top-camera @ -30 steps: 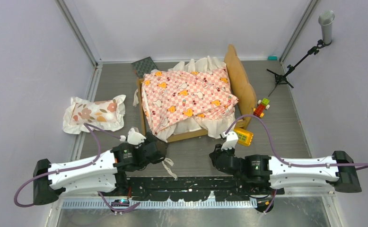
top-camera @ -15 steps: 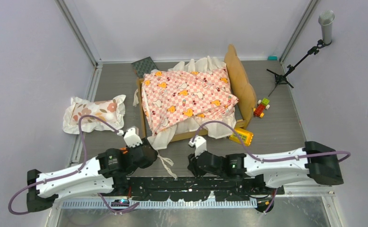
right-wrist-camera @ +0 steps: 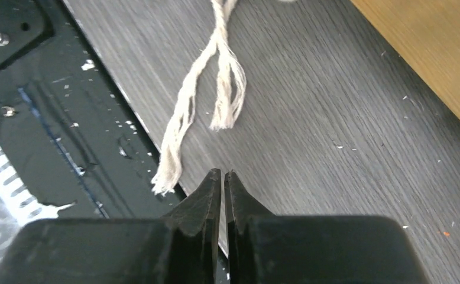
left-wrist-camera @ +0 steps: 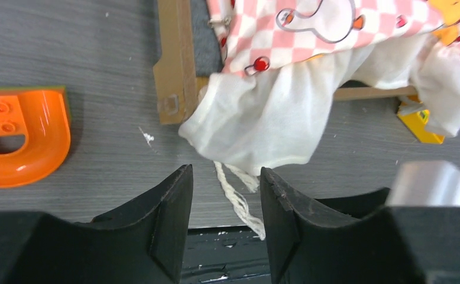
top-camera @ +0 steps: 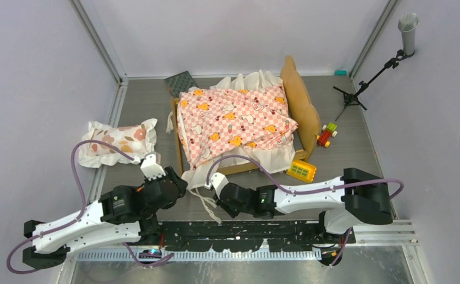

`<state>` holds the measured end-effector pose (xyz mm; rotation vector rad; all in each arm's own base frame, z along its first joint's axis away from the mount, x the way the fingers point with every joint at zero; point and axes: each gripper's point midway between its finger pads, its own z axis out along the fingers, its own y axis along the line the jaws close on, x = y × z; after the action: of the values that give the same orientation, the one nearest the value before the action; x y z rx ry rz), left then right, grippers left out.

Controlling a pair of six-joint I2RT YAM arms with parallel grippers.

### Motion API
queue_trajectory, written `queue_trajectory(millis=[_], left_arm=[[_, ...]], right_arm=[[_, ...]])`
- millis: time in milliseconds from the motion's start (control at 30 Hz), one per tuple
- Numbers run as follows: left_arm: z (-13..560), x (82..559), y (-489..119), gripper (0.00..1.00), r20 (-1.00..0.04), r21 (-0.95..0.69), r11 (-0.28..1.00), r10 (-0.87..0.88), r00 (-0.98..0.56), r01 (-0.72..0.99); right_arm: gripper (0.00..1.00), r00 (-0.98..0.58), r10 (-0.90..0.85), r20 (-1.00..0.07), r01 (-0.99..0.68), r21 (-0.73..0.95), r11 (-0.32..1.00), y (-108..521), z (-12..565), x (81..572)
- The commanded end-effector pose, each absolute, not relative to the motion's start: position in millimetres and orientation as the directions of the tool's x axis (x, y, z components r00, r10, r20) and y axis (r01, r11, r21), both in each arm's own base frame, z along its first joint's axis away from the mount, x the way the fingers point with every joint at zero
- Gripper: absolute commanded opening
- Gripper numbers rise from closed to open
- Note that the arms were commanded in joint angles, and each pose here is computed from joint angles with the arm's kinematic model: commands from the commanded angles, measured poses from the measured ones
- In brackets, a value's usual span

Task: Set up the pet bed
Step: Tie the ropes to the bed frame.

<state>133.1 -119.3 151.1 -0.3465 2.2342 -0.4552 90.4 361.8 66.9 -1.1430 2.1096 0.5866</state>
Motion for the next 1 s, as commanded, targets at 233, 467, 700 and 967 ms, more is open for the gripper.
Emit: queue_trajectory(millis=[233,467,700,967], left_arm=[[175.0,141.9,-101.2,0.49,-0.735,-0.410,0.908,-0.382,-0.560,-0.082],[167.4,138.2,-95.0,0.49,-0.717,-0.441,0.892,-0.416,-0.560,-0.098],[168.9,136.5,-84.8,0.49,-0.715,-0.450,0.886,-0.434,-0.548,-0.113],[170.6,134.9,-72.0,0.49,-0.714,-0.463,0.876,-0.459,-0.529,-0.136]], right_arm=[[0.11,-0.488,-0.564,-0.667,-0.831,0.156,0.534,375.7,36.3,80.4],[0.09,-0.467,-0.602,-0.648,-0.867,0.200,0.457,395.7,36.2,53.5],[0.09,-0.460,-0.601,-0.654,-0.877,0.228,0.423,426.9,30.8,49.0],[0.12,-0.419,-0.519,-0.745,-0.892,0.232,0.388,463.0,47.7,58.6]])
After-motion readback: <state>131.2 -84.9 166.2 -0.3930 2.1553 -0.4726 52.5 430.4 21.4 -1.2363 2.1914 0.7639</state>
